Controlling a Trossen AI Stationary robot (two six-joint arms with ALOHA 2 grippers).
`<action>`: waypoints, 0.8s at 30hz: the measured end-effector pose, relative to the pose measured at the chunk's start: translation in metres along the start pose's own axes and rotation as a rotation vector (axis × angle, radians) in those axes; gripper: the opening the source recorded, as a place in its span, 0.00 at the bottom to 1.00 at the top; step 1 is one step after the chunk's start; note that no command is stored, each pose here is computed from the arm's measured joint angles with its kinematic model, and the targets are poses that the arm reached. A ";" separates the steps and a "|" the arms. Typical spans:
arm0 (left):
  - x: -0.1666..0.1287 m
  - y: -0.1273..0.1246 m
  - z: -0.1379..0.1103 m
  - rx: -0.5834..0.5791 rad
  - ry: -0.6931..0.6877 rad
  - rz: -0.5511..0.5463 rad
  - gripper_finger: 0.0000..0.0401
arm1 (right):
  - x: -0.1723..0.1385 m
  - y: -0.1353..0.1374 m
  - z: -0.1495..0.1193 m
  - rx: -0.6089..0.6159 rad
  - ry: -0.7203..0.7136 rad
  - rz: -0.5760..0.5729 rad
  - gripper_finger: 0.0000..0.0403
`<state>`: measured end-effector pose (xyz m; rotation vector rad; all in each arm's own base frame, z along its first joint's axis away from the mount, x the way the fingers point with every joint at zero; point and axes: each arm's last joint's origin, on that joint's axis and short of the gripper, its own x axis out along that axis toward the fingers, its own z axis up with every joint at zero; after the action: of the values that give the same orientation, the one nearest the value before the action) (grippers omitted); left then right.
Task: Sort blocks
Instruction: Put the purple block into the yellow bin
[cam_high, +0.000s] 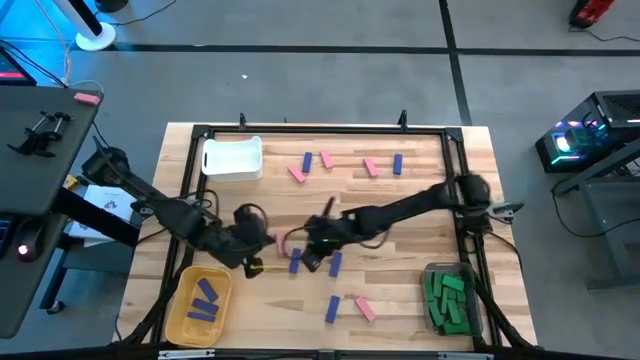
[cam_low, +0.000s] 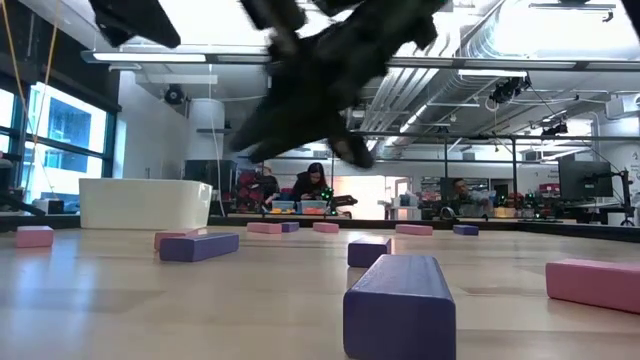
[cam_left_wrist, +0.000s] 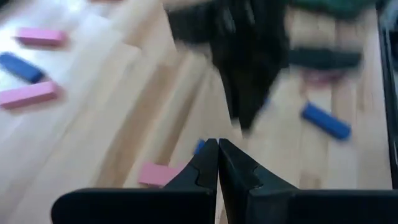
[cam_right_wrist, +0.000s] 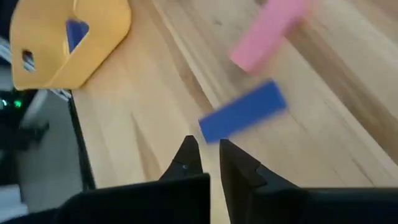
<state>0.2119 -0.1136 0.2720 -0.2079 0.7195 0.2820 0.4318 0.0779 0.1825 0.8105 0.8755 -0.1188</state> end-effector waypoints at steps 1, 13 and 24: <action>-0.003 0.001 -0.002 -0.029 -0.024 0.016 0.00 | 0.008 0.002 0.005 -0.030 0.011 -0.003 0.01; -0.011 -0.011 -0.018 -0.164 -0.041 -0.029 0.00 | 0.050 -0.008 0.041 -0.215 0.068 -0.168 0.00; -0.019 -0.017 -0.026 -0.229 -0.060 -0.043 0.00 | 0.051 -0.024 0.025 -0.234 0.192 -0.349 0.00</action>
<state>0.1881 -0.1406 0.2675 -0.4299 0.6218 0.3279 0.4716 0.0559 0.1407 0.4502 1.1845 -0.2427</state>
